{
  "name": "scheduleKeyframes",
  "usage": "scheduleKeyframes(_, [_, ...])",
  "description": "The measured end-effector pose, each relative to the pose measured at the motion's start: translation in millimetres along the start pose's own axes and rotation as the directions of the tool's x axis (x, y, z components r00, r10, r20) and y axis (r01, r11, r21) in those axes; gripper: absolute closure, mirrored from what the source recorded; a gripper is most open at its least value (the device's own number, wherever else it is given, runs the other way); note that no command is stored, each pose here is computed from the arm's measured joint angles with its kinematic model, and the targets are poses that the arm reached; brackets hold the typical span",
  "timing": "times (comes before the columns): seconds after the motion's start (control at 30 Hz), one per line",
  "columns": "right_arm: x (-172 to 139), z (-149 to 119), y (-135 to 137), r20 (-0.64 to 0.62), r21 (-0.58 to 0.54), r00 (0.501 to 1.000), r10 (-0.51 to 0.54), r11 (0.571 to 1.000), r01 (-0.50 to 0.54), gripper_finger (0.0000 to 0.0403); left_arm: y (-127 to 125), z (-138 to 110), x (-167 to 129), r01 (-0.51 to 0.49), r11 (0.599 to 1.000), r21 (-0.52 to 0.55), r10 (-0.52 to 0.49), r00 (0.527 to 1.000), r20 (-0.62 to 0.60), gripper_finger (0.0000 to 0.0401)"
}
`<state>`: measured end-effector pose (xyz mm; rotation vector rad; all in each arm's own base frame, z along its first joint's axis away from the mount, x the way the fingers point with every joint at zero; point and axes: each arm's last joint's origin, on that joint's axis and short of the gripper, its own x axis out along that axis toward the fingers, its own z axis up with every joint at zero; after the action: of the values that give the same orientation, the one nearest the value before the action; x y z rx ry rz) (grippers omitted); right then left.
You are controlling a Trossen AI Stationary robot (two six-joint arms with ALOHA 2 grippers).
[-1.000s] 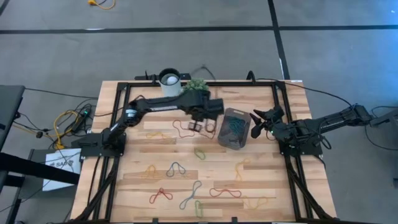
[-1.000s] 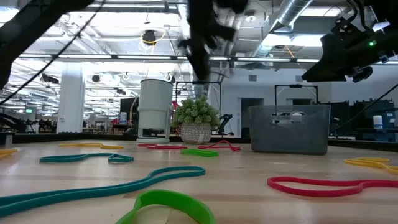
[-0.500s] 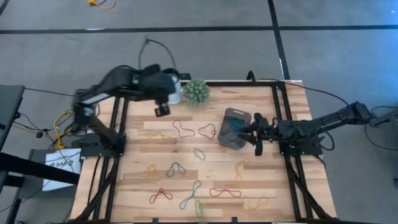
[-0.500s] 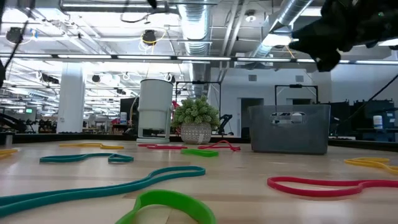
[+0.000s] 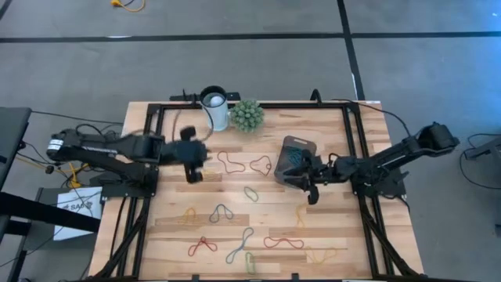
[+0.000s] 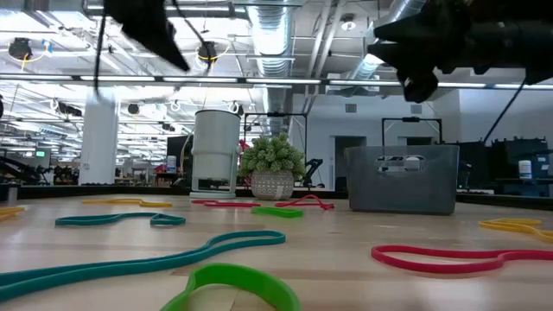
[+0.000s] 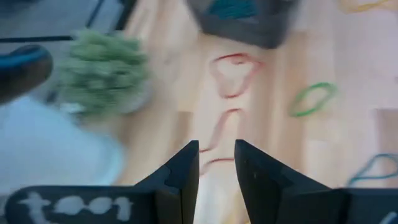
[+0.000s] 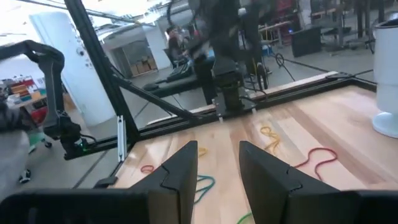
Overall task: Pick and place items into bin
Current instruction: Put the blue rubber band into the black bin
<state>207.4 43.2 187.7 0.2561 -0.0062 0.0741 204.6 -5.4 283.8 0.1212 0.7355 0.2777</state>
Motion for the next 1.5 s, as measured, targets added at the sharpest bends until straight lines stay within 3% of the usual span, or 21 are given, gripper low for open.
scheduleKeyframes(0.17, [21.9, -4.8, 3.0, -0.038, -0.027, 0.999, 0.017, 0.999, -0.018, 0.0291, -23.6, -34.9, 23.1, 0.115, 0.992, -0.058, -0.113, 0.993, 0.047, 0.0308])
scheduleKeyframes(0.27, [41.7, -3.9, 9.6, -0.071, -0.106, 0.991, 0.113, 0.987, -0.120, 0.0291, -32.8, -44.5, 26.2, 0.125, 0.990, -0.066, -0.122, 0.991, 0.052, 0.0308])
scheduleKeyframes(0.4, [78.0, 0.1, 26.3, -0.142, -0.222, 0.957, 0.255, 0.933, -0.282, 0.0291, -39.8, -47.7, 24.2, 0.074, 0.995, -0.074, -0.069, 0.995, 0.073, 0.0308])
scheduleKeyframes(0.5, [106.6, -3.5, 32.3, -0.298, -0.236, 0.930, 0.215, 0.927, -0.290, 0.0291, -42.6, -48.1, 22.1, 0.034, 0.998, -0.049, -0.029, 0.996, 0.084, 0.0308])
scheduleKeyframes(0.67, [148.2, -21.4, 33.7, -0.551, -0.209, 0.826, 0.119, 0.938, -0.275, 0.0291, -44.5, -49.1, 21.1, 0.029, 0.998, -0.052, -0.024, 0.996, 0.084, 0.0308])
scheduleKeyframes(0.9, [199.0, -37.2, 42.6, -0.570, -0.142, 0.813, 0.119, 0.960, -0.241, 0.0291, -51.6, -50.9, 17.8, 0.070, 0.992, -0.109, -0.061, 0.995, 0.083, 0.0308])
scheduleKeyframes(1.1, [226.8, -63.0, 41.1, -0.628, -0.131, 0.773, 0.088, 0.967, -0.217, 0.0291, -61.5, -52.9, 12.0, 0.099, 0.988, -0.116, -0.087, 0.991, 0.097, 0.0308])
scheduleKeyframes(1.33, [243.6, -89.1, 32.0, -0.724, -0.259, 0.674, -0.148, 0.963, -0.067, 0.0291, -70.6, -55.3, 6.3, 0.123, 0.987, -0.108, -0.111, 0.988, 0.111, 0.0308])
scheduleKeyframes(1.4, [247.0, -92.3, 30.9, -0.740, -0.274, 0.650, -0.173, 0.960, -0.057, 0.0291, -72.6, -55.8, 4.9, 0.127, 0.987, -0.100, -0.116, 0.987, 0.115, 0.0308])
scheduleKeyframes(1.5, [254.4, -91.4, 33.1, -0.733, -0.273, 0.659, -0.169, 0.960, -0.058, 0.0291, -73.6, -56.2, 3.8, 0.111, 0.989, -0.095, -0.100, 0.988, 0.122, 0.0308])
